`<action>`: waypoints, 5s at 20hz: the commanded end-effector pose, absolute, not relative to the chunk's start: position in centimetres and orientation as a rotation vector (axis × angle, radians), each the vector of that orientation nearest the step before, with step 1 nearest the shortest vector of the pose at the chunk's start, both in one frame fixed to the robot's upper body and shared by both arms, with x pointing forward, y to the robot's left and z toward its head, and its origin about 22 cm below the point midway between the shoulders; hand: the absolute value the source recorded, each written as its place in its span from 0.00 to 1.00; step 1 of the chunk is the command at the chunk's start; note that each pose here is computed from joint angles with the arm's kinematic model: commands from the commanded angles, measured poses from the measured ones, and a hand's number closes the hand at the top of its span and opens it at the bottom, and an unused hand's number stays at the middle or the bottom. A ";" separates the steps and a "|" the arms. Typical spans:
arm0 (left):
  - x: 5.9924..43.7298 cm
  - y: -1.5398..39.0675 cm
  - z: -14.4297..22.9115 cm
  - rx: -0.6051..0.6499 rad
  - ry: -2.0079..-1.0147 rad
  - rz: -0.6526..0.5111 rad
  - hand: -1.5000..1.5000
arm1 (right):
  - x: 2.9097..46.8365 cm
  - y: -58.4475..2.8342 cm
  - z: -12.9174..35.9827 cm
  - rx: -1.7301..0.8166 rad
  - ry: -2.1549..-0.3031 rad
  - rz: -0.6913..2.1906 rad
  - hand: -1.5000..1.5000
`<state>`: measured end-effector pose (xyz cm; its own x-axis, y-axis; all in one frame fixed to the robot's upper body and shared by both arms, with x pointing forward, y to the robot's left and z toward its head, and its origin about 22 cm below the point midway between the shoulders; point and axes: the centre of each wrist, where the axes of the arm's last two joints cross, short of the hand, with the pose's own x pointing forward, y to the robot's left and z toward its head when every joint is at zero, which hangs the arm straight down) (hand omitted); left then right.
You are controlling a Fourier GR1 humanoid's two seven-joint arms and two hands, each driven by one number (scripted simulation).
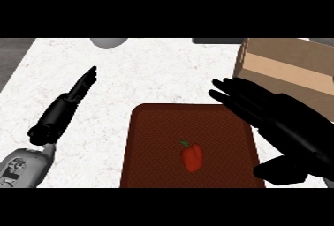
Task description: Pick the bell pepper from the tray and place it in the cardboard box
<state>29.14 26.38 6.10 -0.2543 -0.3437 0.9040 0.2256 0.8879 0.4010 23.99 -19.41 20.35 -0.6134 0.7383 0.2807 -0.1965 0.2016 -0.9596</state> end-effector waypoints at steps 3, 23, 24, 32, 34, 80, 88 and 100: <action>29.5 26.0 6.6 0.087 -1.742 -0.550 0.50 | 22.3 -13.9 19.7 -0.610 -1.434 1.821 0.00; 28.8 26.1 6.0 0.098 -1.748 -0.514 0.50 | 18.8 -2.2 14.6 -0.713 -1.083 1.881 0.00; 29.6 27.3 5.5 0.105 -1.743 -0.529 0.50 | 19.8 -2.4 14.6 -0.741 -1.092 1.891 0.00; 28.5 28.1 6.7 0.094 -1.743 -0.511 0.50 | 19.2 -3.1 12.9 -0.816 -1.074 1.879 0.00; 29.1 27.6 5.7 0.091 -1.747 -0.537 0.50 | 20.0 -1.0 13.7 -0.827 -1.052 1.911 0.00; 28.2 25.1 5.5 0.090 -1.747 -0.521 0.50 | 23.4 -2.6 3.5 -0.889 -1.262 1.988 1.00; 28.4 26.2 6.5 0.083 -1.748 -0.508 0.50 | 26.4 -12.0 5.7 -0.390 -1.706 1.847 1.00; 28.5 26.5 6.7 0.112 -1.746 -0.526 0.50 | 25.9 -20.9 16.2 -0.543 -2.071 1.574 1.00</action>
